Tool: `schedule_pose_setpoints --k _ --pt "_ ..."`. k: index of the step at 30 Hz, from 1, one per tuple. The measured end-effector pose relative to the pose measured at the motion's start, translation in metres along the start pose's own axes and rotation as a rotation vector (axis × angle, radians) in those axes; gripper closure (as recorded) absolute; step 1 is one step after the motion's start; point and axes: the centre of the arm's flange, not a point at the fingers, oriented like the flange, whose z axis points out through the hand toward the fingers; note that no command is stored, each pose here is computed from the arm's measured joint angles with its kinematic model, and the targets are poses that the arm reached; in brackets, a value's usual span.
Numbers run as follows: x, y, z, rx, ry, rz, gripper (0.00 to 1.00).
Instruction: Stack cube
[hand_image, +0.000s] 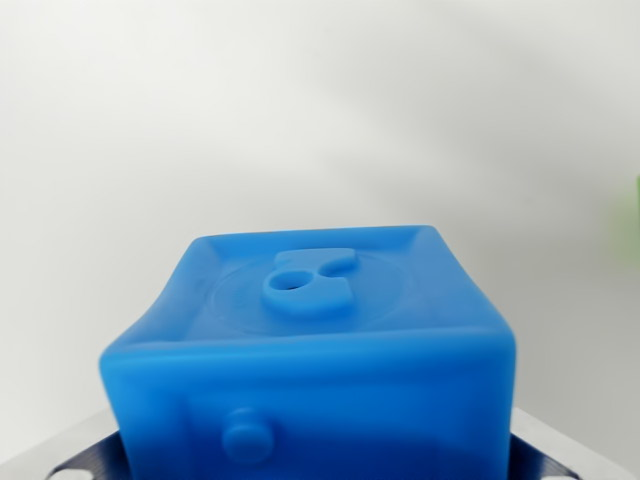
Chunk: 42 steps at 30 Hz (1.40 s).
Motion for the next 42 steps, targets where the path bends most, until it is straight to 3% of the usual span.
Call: schedule_pose_setpoints --k 42 --pt "0.058 0.055 -0.014 0.0000 0.0001 -0.103 1.00"
